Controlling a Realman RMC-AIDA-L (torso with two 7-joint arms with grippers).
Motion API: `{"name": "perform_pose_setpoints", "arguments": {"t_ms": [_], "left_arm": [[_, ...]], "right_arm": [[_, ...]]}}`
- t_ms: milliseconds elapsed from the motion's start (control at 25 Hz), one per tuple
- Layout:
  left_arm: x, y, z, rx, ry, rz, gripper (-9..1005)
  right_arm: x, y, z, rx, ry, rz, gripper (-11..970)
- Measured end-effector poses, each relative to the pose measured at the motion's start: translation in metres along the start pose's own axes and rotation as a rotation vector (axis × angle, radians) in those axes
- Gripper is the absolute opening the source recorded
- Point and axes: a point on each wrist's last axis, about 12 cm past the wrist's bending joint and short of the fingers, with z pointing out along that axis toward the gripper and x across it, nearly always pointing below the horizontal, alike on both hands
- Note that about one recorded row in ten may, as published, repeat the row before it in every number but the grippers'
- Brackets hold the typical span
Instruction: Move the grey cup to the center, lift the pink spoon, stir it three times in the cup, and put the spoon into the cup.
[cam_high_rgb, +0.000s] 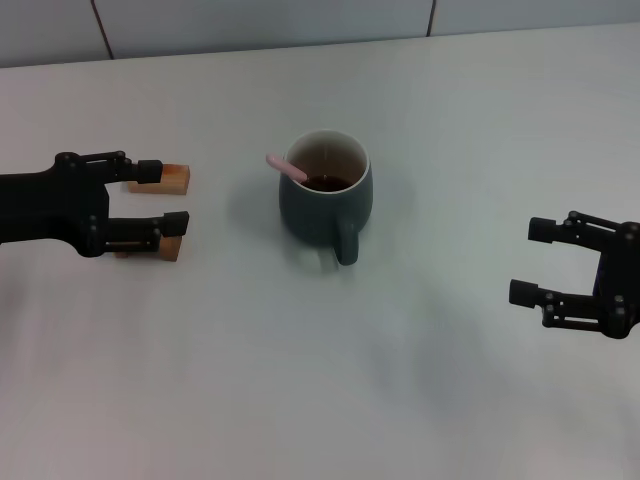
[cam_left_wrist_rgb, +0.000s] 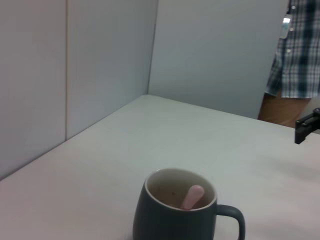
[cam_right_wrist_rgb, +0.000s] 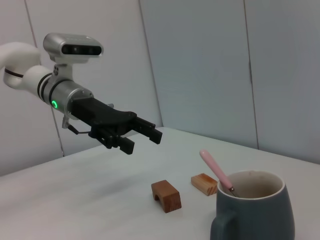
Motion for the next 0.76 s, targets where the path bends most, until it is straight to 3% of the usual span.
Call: {"name": "perform_pose_setpoints", "arguments": {"t_ms": [760], "left_arm": [[0.0047,-0.0007,0.0034,-0.018,0.003,-0.020,796]], "right_arm": [[0.0012,-0.0014,0.0000,0.015,0.001,0.006,824]]}}
